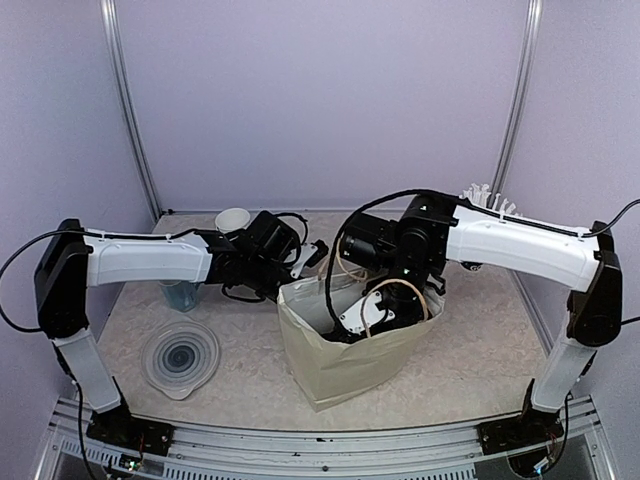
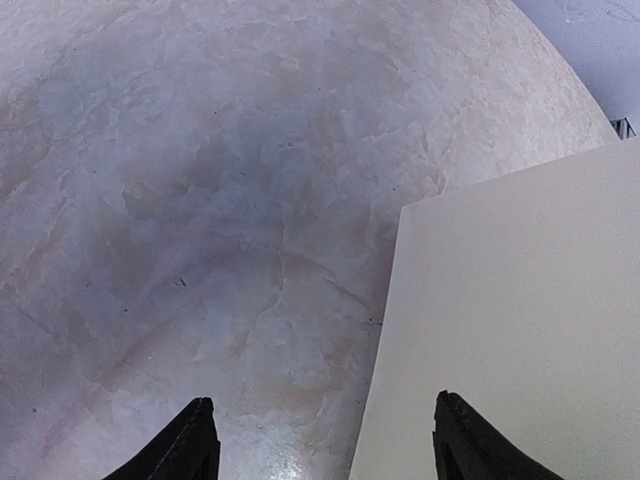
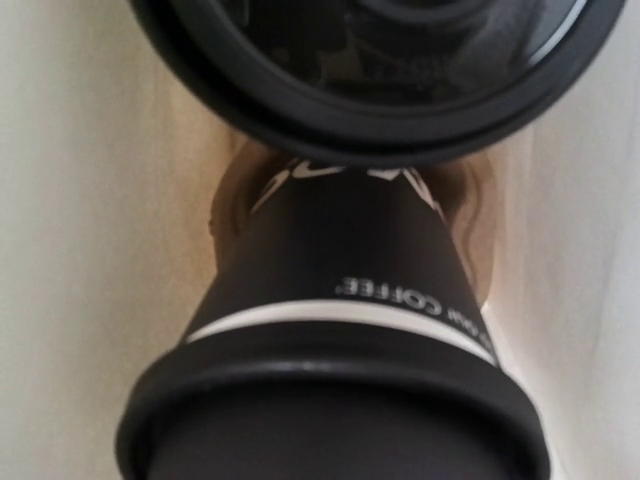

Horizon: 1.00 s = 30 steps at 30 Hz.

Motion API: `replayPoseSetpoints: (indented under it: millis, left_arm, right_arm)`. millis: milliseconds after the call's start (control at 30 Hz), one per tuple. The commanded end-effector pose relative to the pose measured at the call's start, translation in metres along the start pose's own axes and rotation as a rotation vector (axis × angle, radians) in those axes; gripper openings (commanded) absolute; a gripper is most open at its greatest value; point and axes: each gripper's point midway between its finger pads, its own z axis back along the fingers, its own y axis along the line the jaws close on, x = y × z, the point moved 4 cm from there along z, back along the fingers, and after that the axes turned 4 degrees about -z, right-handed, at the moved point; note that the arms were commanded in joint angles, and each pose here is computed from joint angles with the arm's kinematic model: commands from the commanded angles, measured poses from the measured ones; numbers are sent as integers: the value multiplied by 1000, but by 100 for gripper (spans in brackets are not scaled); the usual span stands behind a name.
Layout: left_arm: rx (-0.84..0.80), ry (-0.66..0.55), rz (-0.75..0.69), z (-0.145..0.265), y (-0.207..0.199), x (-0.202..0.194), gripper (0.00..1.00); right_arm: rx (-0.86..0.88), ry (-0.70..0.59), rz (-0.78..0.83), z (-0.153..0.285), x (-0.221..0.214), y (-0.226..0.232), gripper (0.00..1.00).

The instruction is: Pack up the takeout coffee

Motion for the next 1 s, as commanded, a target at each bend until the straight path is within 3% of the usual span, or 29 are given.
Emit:
replayPoseSetpoints:
  millis: [0, 367, 967]
  left_arm:
    - [14, -36, 6, 15, -6, 2, 72]
    - [42, -40, 2, 23, -18, 0, 72]
    - [198, -119, -26, 88, -7, 29, 74]
  right_arm:
    - [129, -14, 16, -19, 12, 8, 45]
    - [195, -26, 18, -32, 18, 12, 61]
    - [32, -179, 2, 34, 26, -2, 93]
